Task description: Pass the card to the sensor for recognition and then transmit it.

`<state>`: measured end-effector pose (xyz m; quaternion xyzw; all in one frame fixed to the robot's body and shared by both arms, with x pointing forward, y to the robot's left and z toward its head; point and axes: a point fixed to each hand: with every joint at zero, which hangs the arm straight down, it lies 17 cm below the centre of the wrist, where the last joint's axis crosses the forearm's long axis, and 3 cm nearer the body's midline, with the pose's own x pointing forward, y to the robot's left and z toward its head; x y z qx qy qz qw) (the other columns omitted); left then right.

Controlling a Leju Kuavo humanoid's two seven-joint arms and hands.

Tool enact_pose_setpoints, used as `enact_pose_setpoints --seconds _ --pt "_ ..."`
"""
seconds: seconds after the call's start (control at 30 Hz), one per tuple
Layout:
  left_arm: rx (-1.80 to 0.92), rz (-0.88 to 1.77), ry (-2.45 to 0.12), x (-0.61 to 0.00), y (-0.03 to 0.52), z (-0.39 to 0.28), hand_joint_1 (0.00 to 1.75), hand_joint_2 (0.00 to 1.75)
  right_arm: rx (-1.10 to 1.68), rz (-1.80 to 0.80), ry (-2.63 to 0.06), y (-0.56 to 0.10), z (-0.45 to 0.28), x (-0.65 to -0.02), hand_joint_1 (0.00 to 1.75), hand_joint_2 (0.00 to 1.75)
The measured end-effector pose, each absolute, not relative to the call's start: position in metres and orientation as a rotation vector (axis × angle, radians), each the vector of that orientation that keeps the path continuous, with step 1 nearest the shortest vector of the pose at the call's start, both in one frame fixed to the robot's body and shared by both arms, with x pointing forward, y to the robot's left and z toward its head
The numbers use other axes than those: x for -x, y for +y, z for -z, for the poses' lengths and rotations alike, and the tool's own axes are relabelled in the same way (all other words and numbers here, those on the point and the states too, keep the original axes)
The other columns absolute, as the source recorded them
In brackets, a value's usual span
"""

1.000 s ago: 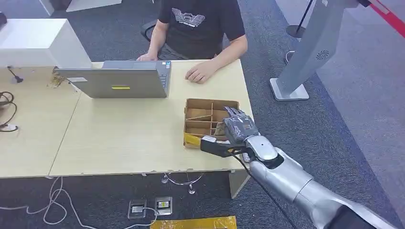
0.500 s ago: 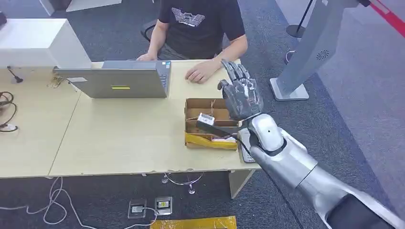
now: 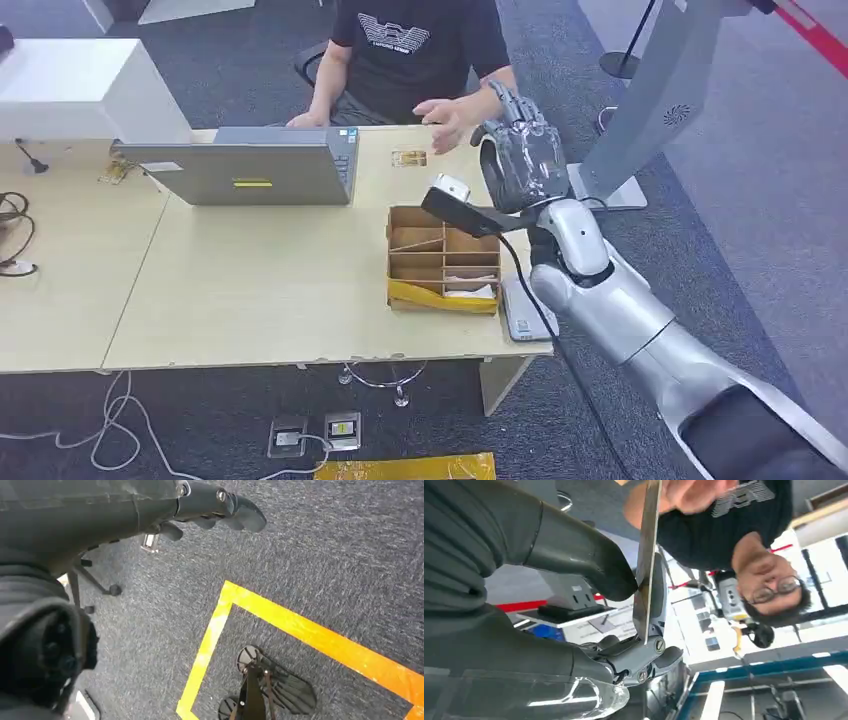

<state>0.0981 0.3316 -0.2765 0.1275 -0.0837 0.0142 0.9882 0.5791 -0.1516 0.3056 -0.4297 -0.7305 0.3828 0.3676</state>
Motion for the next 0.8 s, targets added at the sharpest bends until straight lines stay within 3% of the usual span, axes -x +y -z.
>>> enact_pose_setpoints --seconds 0.63,0.67,0.7,0.73,0.77,0.8 --pt "-0.246 0.008 -0.17 -0.097 0.328 0.277 0.0 0.0 1.183 -0.965 -1.685 -0.197 -0.273 -0.6 1.75 1.75" --pt "-0.245 0.008 -0.17 -0.097 0.327 0.277 0.0 0.0 1.188 -0.973 -1.677 -0.198 -0.271 -0.6 1.48 1.75" --pt "-0.245 0.008 -0.17 -0.097 0.327 0.277 0.0 0.0 1.196 -0.98 -1.665 -0.199 -0.269 -0.601 1.48 1.75" --pt "-0.245 0.008 -0.17 -0.097 0.327 0.277 0.0 0.0 1.204 -0.989 -1.657 -0.2 -0.267 -0.601 0.14 1.75" --pt "-0.245 0.007 -0.169 -0.097 0.326 0.277 0.0 0.0 1.209 -0.99 -1.654 -0.2 -0.266 -0.6 0.0 1.75" --pt "-0.245 0.006 -0.168 -0.097 0.327 0.277 0.0 0.0 1.215 -0.988 -1.653 -0.202 -0.265 -0.6 0.0 1.75"
